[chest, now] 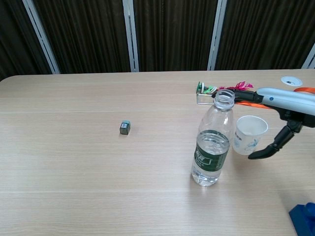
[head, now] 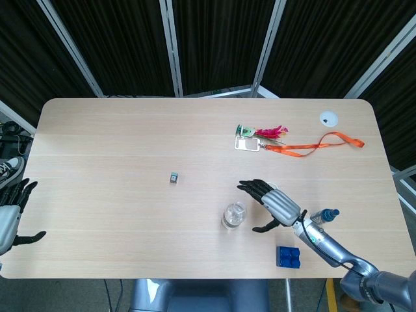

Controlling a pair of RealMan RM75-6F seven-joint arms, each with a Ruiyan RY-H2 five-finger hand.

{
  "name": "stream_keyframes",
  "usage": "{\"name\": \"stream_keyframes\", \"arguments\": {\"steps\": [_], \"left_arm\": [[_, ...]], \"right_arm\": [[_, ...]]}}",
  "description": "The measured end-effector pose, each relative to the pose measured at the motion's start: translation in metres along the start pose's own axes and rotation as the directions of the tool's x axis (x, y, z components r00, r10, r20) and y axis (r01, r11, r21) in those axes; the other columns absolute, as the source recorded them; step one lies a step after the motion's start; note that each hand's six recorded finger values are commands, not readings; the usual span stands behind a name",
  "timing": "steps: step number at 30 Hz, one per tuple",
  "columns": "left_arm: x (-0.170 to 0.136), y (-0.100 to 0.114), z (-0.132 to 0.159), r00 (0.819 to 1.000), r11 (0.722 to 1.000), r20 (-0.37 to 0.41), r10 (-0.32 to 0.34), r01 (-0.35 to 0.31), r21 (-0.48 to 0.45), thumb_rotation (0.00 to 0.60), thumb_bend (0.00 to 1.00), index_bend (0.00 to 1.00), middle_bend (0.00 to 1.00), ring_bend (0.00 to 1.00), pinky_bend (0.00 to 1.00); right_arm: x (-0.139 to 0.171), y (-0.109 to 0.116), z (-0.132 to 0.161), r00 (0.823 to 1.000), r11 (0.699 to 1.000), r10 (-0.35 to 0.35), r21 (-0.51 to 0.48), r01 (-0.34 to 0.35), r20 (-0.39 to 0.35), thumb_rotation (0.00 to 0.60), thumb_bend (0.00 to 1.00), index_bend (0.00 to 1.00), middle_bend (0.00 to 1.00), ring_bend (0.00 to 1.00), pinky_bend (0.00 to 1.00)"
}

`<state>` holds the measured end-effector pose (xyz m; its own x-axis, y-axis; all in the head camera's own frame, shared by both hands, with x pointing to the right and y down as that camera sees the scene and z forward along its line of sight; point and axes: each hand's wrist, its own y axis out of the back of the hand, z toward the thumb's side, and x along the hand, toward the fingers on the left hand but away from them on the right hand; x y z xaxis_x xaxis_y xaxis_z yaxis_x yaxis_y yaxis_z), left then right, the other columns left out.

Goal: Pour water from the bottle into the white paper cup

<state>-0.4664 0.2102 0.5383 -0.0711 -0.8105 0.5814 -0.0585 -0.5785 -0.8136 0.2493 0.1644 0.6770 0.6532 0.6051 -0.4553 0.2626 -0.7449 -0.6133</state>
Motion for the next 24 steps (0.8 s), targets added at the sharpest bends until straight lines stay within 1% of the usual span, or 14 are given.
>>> {"name": "stream_keyframes", "arguments": {"steps": [3,6,9,12,14,15,18,19,21,22,24], "left_arm": [[-0.003,0.004,-0.001,1.0,1.0,0.003,0.017,-0.017,-0.004,0.6,0.0,0.0,0.0,0.0,0.0],[-0.005,0.009,-0.003,0.999,0.999,-0.005,0.05,-0.05,0.004,0.6,0.0,0.0,0.0,0.0,0.0],[-0.008,0.013,-0.003,0.997,0.997,-0.009,0.081,-0.081,0.005,0.6,0.0,0.0,0.0,0.0,0.0],[-0.011,0.016,-0.003,0.995,0.995,-0.006,0.102,-0.102,0.0,0.6,0.0,0.0,0.0,0.0,0.0],[-0.013,0.018,-0.003,0.993,0.993,-0.001,0.114,-0.114,-0.008,0.6,0.0,0.0,0.0,0.0,0.0],[-0.014,0.019,-0.002,0.993,0.993,0.002,0.118,-0.118,-0.01,0.6,0.0,0.0,0.0,0.0,0.0],[-0.015,0.022,-0.001,0.991,0.991,0.014,0.135,-0.134,-0.021,0.6,0.0,0.0,0.0,0.0,0.0],[-0.016,0.024,-0.001,0.989,0.989,0.021,0.145,-0.145,-0.026,0.6,0.0,0.0,0.0,0.0,0.0],[-0.017,0.026,-0.002,0.986,0.986,0.031,0.164,-0.163,-0.03,0.6,0.0,0.0,0.0,0.0,0.0],[-0.017,0.028,-0.002,0.984,0.984,0.037,0.175,-0.174,-0.033,0.6,0.0,0.0,0.0,0.0,0.0],[-0.017,0.028,-0.004,0.982,0.982,0.042,0.185,-0.184,-0.037,0.6,0.0,0.0,0.0,0.0,0.0]], "right_arm": [[0.012,0.011,-0.007,0.999,0.997,-0.02,0.081,0.017,0.027,0.6,0.0,0.0,0.0,0.0,0.0],[0.027,0.027,-0.015,0.997,0.985,-0.05,0.167,0.04,0.061,0.6,0.0,0.0,0.0,0.0,0.0],[0.046,0.047,-0.021,0.991,0.975,-0.094,0.208,0.072,0.098,0.6,0.0,0.0,0.0,0.0,0.0],[0.067,0.068,-0.024,0.979,0.964,-0.153,0.238,0.117,0.138,0.6,0.0,0.0,0.0,0.0,0.0],[0.082,0.082,-0.028,0.963,0.952,-0.206,0.264,0.156,0.175,0.6,0.0,0.0,0.0,0.0,0.0],[0.088,0.088,-0.029,0.954,0.946,-0.231,0.274,0.174,0.192,0.6,0.0,0.0,0.0,0.0,0.0],[0.107,0.105,-0.035,0.916,0.922,-0.318,0.305,0.238,0.246,0.6,0.0,0.0,0.0,0.0,0.0],[0.115,0.111,-0.038,0.896,0.909,-0.356,0.323,0.265,0.267,0.6,0.0,0.0,0.0,0.0,0.0],[0.129,0.12,-0.04,0.861,0.886,-0.413,0.35,0.305,0.295,0.6,0.0,0.0,0.0,0.0,0.0],[0.138,0.125,-0.04,0.838,0.871,-0.449,0.361,0.333,0.311,0.6,0.0,0.0,0.0,0.0,0.0],[0.152,0.129,-0.037,0.807,0.854,-0.493,0.362,0.374,0.326,0.6,0.0,0.0,0.0,0.0,0.0]]}}
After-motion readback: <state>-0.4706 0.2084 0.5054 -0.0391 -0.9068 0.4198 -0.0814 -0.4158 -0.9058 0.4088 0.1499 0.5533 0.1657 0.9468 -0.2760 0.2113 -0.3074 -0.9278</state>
